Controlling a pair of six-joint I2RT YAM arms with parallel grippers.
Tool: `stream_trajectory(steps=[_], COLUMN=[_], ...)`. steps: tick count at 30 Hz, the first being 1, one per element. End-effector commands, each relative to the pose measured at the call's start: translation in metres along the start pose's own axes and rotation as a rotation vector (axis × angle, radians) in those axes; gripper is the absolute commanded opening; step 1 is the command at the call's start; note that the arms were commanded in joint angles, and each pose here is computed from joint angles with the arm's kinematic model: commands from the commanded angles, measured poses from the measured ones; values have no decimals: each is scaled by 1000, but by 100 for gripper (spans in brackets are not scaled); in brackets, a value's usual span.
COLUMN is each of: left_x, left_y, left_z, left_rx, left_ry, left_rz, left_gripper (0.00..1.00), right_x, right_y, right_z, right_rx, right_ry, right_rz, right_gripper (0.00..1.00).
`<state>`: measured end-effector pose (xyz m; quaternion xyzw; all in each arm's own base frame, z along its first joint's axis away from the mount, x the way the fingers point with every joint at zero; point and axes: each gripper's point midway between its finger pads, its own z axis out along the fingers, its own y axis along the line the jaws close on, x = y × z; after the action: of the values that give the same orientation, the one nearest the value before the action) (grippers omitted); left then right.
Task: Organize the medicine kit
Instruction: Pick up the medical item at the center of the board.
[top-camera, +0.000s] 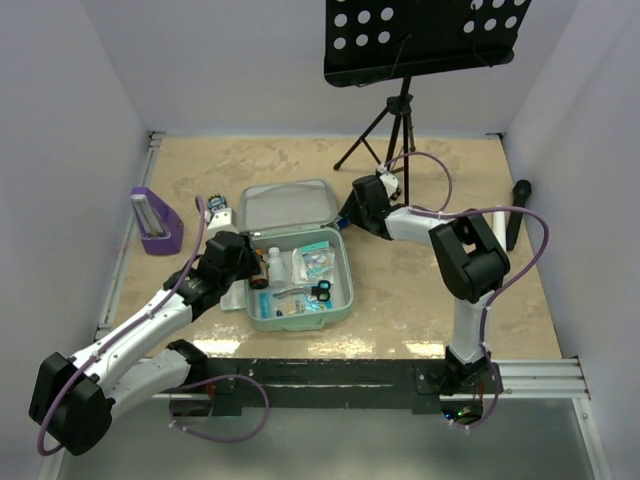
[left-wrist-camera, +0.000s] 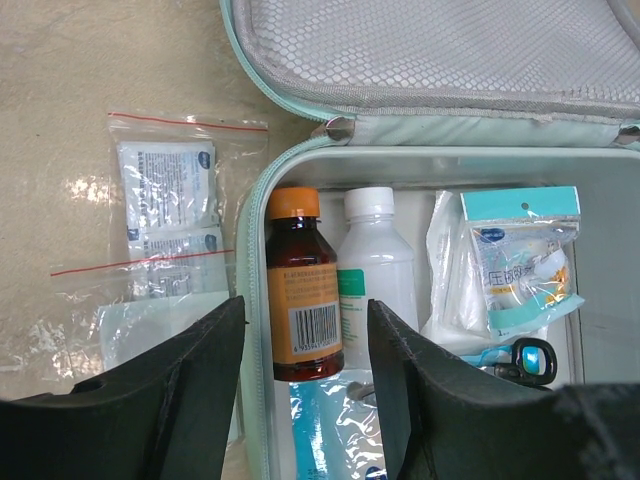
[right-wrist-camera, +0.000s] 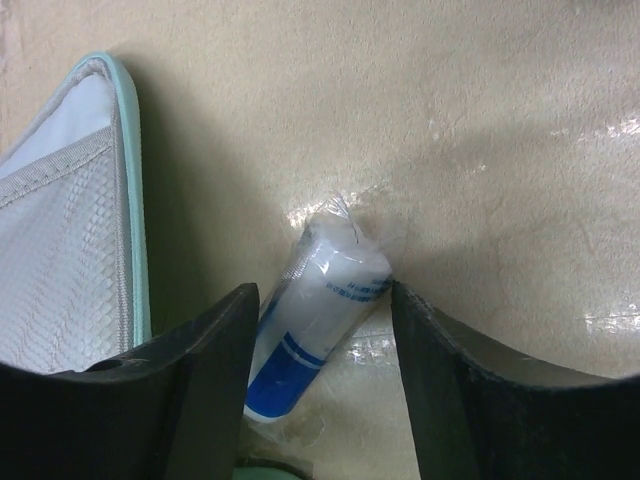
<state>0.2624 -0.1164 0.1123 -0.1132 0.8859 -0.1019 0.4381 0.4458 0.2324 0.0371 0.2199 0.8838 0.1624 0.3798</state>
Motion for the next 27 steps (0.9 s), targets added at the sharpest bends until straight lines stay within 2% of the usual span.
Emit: stream_trajectory(steps=[1,7,11,19,22,27], left_x=[-7,-5,-7,-13,-15,-27], left_y=[-3,-1,-1,-4,-6,-8], left_z=[1,1,0,-2,-3,-13], left_rx=[12,5,7,16,21,32], left_ry=[-36,-29,-37,-47,-46,-78], left_rz=[-25,-24,-26,-29,-30,-45], left_gripper=[57,57,57,57,56,56], right_x=[6,9,1,-33,-47,-60], right_y=[-3,-13,-19,-30,-28,5], right_z=[5,0,-18,-76,-105,-176], right_rx=[11,25,24,17,3,-181], right_ry=[17,24,-1,-115,-146,-218], right_rz=[6,-28,-45,-118,-167,-255], right_gripper=[56,38,32,30,32,31])
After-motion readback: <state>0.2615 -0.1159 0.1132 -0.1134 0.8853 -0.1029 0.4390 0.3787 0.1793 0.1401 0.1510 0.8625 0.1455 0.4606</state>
